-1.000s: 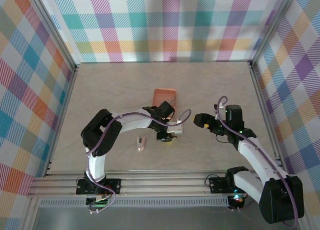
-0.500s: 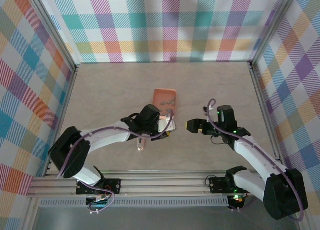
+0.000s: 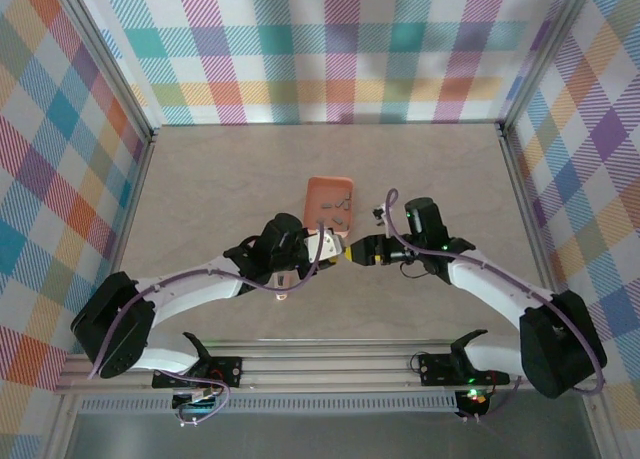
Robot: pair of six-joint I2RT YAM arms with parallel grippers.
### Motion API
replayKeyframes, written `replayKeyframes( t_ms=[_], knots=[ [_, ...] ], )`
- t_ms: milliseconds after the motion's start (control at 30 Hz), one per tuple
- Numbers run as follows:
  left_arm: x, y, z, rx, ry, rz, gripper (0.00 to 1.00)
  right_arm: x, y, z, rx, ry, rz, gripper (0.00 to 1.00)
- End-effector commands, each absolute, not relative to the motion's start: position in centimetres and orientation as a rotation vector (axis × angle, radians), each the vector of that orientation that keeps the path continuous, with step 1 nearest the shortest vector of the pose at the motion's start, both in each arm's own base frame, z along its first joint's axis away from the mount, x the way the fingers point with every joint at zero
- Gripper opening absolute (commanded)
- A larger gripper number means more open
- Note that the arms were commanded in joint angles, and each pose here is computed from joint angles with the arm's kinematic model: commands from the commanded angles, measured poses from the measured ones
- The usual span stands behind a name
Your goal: Load the staples into the stapler
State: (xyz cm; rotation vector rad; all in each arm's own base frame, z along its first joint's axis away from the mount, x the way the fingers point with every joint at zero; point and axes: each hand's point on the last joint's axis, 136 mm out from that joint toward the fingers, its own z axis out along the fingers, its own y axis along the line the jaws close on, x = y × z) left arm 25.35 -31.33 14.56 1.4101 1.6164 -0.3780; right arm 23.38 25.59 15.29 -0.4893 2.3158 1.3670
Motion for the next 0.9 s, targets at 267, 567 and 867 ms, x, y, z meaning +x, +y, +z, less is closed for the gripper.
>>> replayKeyframes(
  t_ms=[267, 567, 867],
  knots=[
    [25.6, -31.6, 16.7, 1.350, 1.543, -0.381, 0.31, 23.7, 28.3, 17.7, -0.520, 2.224, 1.611, 0.50],
    [25.5, -31.7, 16.9, 1.352, 1.532, -0.387, 0.31, 24.1, 28.6, 17.8, -0.505, 2.211, 1.620, 0.41],
    [25.6, -31.7, 17.3, 1.342, 1.519, -0.378, 0.30, 24.1, 28.6, 17.5, -0.497, 2.220, 1.622, 0.34]
  ],
)
